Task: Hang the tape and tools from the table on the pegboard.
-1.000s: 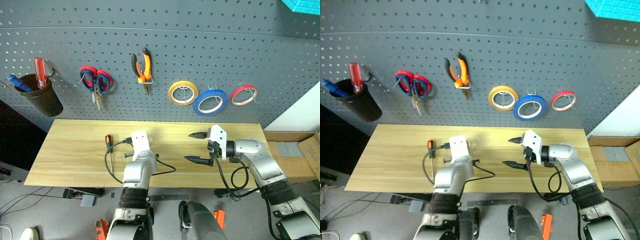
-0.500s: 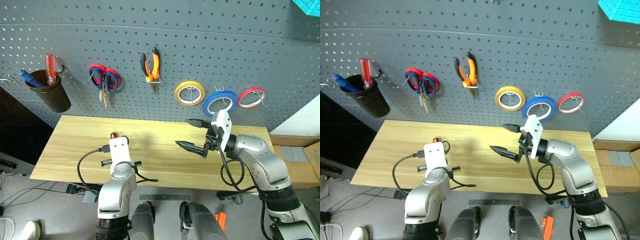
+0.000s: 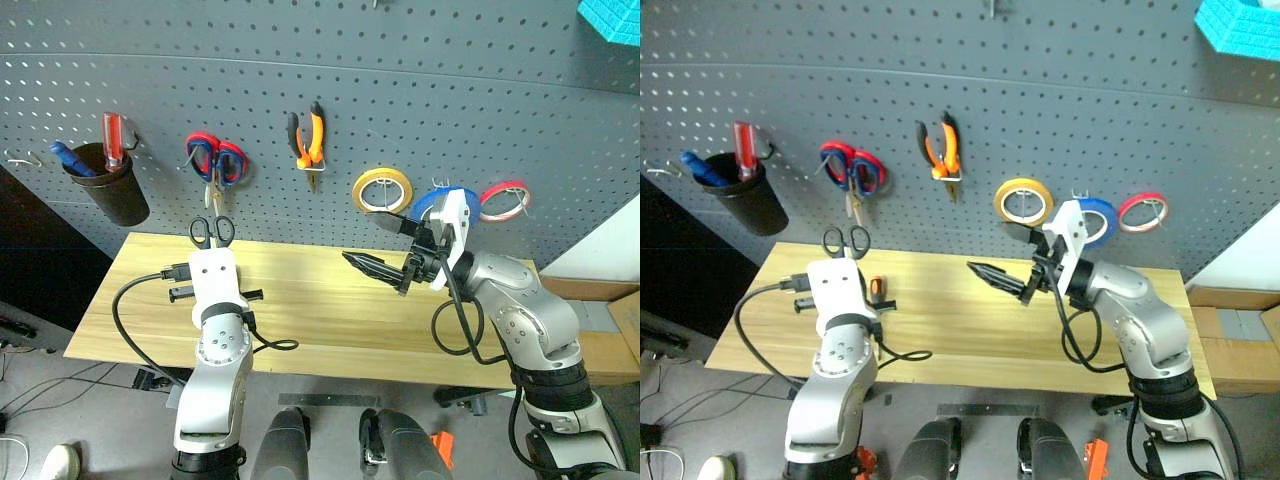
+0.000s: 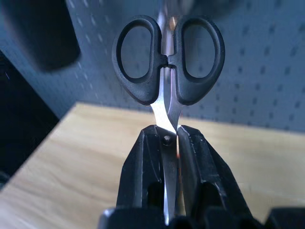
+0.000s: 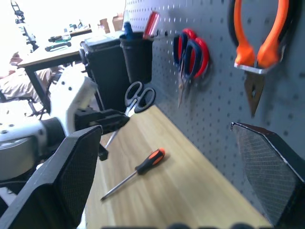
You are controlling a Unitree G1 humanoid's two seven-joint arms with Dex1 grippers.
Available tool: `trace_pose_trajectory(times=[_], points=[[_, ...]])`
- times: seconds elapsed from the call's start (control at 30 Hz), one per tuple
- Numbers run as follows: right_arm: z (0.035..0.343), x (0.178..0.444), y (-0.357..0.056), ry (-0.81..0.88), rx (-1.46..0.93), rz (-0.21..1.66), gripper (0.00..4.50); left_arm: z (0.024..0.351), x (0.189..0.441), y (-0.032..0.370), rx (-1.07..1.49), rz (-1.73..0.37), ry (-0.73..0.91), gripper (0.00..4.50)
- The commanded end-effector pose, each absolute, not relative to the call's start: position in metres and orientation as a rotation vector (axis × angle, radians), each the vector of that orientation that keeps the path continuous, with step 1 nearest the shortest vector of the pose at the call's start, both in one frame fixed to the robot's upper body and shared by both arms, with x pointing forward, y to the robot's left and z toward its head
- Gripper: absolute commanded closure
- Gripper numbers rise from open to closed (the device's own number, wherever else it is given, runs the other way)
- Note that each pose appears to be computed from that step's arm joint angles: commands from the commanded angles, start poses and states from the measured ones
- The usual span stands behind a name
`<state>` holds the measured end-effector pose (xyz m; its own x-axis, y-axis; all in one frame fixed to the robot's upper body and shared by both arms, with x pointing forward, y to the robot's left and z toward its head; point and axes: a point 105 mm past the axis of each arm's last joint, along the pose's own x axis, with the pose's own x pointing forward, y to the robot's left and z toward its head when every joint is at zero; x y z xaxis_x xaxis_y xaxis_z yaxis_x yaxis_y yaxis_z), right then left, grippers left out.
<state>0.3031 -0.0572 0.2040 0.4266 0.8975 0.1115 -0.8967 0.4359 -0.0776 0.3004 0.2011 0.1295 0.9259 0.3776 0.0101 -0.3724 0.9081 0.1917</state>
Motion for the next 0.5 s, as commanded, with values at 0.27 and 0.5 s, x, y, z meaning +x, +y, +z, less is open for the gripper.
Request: trace_pose_trajectory(times=[0.27,0.5], points=[[0.234,0.299,-0.053,-0.277,0.054,1.118,0.0,0.18,0.297,0.214,0.273,0.435,-0.192,4.33],[0.236,0.305,-0.052,-0.292,0.047,1.109,0.0,0.186,0.319,0.216,0.28,0.402,-0.224,4.33]])
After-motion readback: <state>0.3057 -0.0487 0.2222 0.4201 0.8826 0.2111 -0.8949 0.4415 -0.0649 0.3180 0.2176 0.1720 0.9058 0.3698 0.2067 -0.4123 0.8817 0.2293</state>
